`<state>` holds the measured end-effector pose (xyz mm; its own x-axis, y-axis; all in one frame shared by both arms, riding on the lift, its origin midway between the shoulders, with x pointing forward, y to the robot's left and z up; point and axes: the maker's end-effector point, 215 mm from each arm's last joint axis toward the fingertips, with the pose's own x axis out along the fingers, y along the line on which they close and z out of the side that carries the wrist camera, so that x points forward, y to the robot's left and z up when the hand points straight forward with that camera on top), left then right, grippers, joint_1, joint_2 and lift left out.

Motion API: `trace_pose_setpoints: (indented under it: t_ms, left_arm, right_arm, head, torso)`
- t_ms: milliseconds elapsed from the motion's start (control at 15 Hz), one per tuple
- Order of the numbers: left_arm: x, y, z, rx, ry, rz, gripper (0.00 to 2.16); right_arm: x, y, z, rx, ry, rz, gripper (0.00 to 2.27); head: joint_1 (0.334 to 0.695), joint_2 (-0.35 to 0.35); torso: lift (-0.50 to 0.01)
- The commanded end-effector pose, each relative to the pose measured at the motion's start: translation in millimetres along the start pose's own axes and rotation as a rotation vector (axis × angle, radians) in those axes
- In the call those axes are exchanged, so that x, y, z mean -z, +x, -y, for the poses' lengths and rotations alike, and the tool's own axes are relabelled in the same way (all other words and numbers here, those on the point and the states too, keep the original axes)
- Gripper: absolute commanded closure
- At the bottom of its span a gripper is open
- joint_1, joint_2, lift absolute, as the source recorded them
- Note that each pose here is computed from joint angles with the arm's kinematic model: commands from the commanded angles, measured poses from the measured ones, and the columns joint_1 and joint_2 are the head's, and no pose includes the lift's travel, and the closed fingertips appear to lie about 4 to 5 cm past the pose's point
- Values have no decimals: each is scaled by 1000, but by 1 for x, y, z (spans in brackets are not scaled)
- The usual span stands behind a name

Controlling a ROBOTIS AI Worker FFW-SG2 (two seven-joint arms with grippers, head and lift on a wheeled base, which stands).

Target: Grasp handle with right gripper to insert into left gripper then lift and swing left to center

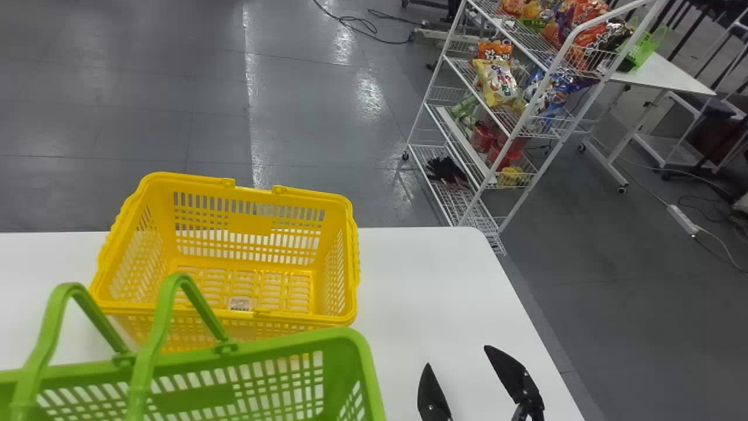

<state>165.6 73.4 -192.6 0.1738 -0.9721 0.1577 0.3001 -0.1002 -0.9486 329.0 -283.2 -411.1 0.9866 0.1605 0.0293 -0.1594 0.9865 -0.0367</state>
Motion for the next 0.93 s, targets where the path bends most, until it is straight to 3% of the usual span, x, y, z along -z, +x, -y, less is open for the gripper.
trace_pose_setpoints:
  t_ms: [0, 867]
  left_arm:
    - [7, 12, -5, 22, -26, -15, 2132]
    - [3, 16, -21, 29, -56, -8, 2132]
  right_arm:
    - [-2, -1, -2, -4, -2, 3, 36]
    - [-10, -14, -9, -19, -13, 15, 36]
  head:
    - [695, -350]
    - [695, -350]
  torso:
    - [-93]
    - [-93]
